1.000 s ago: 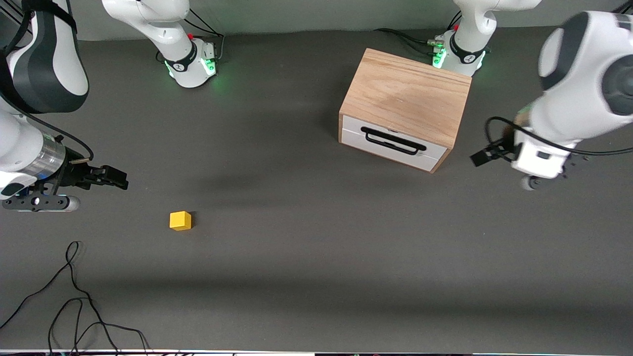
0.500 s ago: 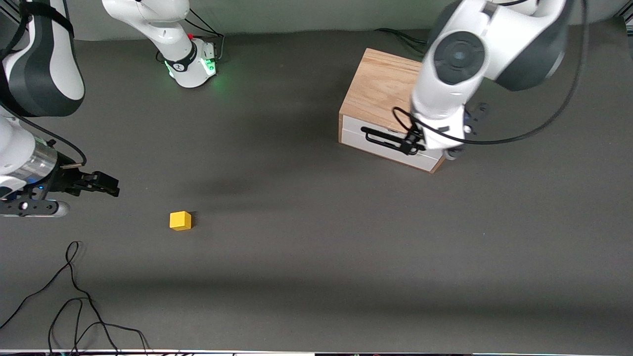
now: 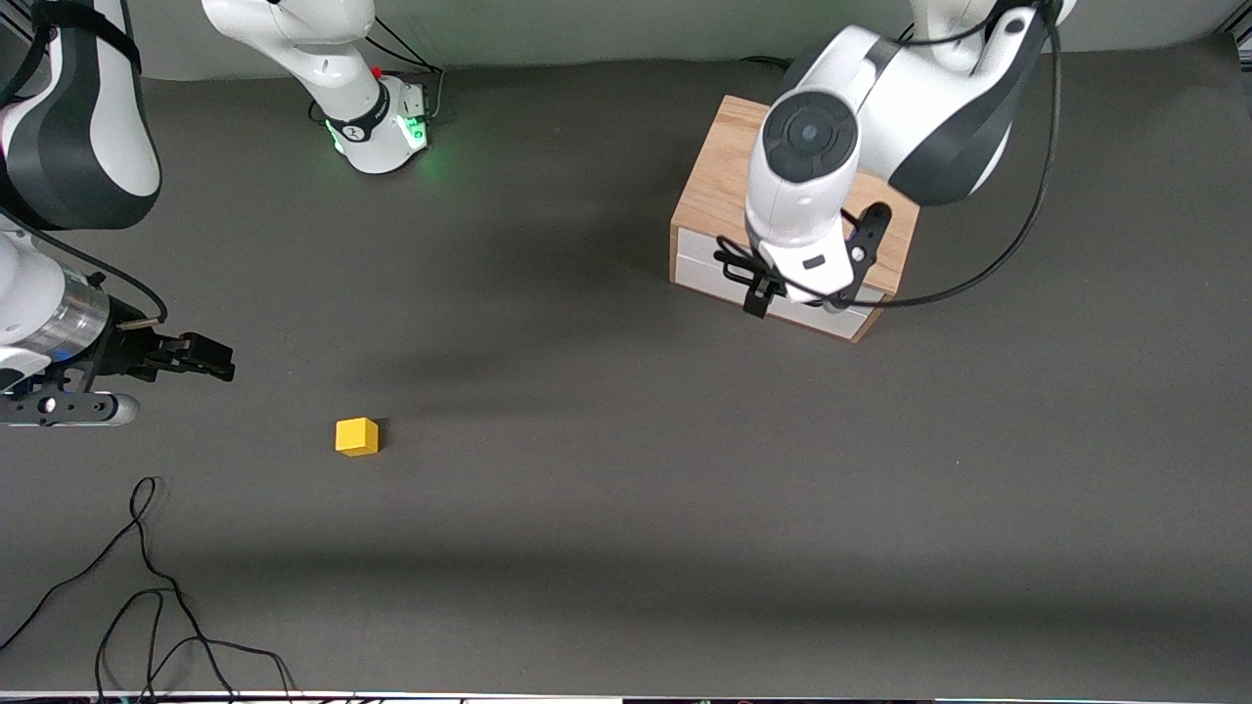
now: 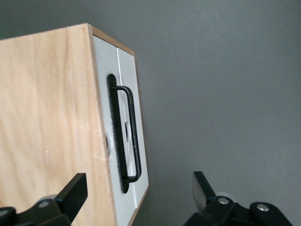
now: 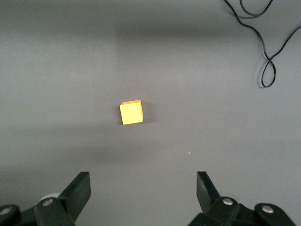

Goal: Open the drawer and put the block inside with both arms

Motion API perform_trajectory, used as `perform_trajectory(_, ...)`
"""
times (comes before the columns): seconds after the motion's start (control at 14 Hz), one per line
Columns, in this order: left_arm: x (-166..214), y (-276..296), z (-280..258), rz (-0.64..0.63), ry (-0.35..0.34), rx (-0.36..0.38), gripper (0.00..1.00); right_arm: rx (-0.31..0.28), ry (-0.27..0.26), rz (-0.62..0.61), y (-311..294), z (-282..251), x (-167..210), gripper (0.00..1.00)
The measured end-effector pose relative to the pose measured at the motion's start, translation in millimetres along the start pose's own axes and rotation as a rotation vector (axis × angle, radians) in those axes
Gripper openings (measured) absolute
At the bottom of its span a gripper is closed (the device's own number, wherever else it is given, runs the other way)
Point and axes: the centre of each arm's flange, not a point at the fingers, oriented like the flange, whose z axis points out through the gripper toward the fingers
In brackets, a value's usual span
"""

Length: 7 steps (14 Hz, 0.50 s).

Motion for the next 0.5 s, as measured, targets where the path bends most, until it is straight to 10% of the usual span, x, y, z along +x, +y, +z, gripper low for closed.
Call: perform_trajectory(0.5,2,24,107,-0.024,0.014,0.127,1.00,0.022,0.044,-0.011,-8,116,38,1.00)
